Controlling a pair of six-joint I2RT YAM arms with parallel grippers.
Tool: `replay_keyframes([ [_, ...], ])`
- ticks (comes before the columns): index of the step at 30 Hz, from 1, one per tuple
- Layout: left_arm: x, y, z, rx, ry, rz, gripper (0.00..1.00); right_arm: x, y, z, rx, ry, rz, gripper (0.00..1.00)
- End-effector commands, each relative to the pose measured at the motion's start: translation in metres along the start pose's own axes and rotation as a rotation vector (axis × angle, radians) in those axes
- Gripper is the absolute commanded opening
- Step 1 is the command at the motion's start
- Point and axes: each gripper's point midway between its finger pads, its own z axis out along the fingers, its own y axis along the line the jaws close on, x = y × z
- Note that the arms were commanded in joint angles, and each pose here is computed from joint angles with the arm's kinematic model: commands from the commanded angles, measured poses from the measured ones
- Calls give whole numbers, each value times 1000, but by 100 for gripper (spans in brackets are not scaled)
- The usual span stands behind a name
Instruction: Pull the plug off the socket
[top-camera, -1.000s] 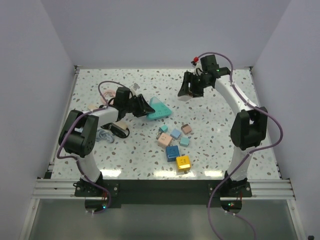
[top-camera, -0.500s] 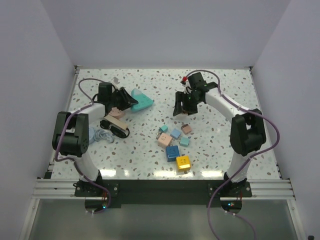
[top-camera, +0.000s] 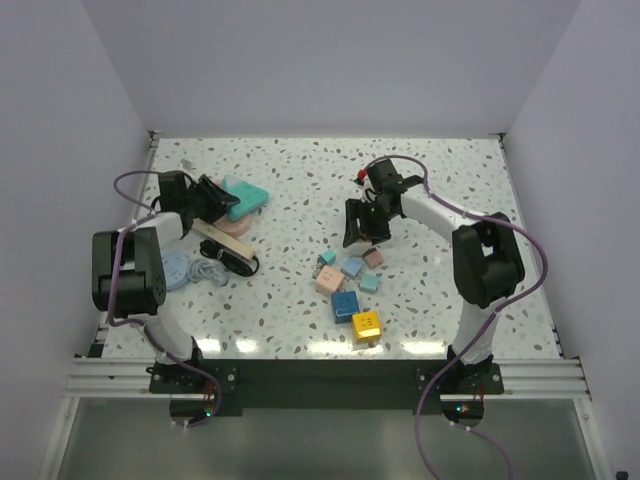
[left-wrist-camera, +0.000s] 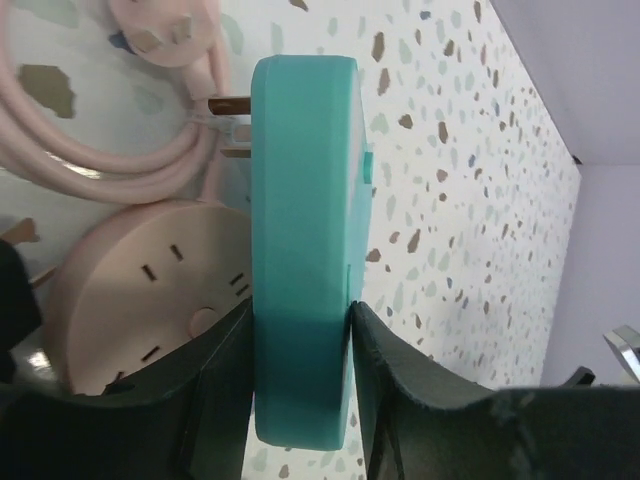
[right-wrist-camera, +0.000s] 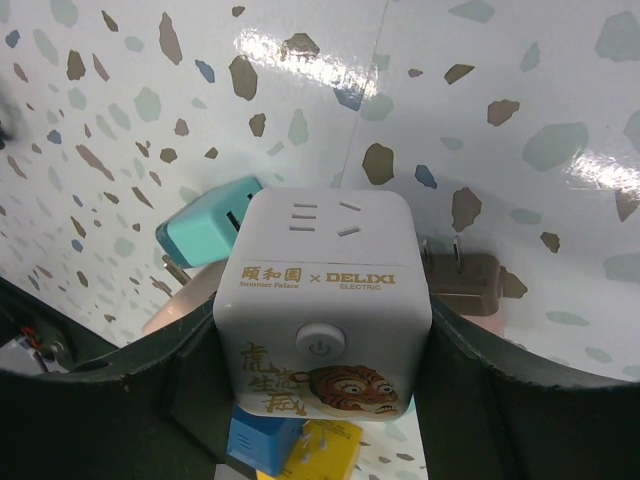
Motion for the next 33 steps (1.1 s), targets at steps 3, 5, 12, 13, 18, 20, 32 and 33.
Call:
replay_keyframes([
  [3, -9, 10, -13, -52, -58, 1, 64, -5, 6, 2, -22, -23, -17, 11],
  [5, -10, 5, -19, -42, -66, 5, 80, -3, 4, 2, -12, -23, -15, 29],
  [12, -11, -12, -47, -32, -86, 46, 100, 7, -1, 5, 10, -7, -15, 68],
  [13, -14, -19, -54, -19, -100, 58, 100, 8, 0, 5, 10, -6, -17, 72],
  [18, -13, -41, -74, 39, -108, 90, 100, 5, 3, -5, 18, -27, -23, 97],
  [20, -14, -50, -83, 63, -118, 113, 100, -2, 10, -21, 9, -63, -32, 99],
  [32, -3, -118, -133, 338, -95, 325, 100, -21, 54, -139, -69, -344, -93, 99],
  [33, -2, -123, -137, 355, -99, 347, 100, -19, 53, -151, -56, -372, -97, 99],
])
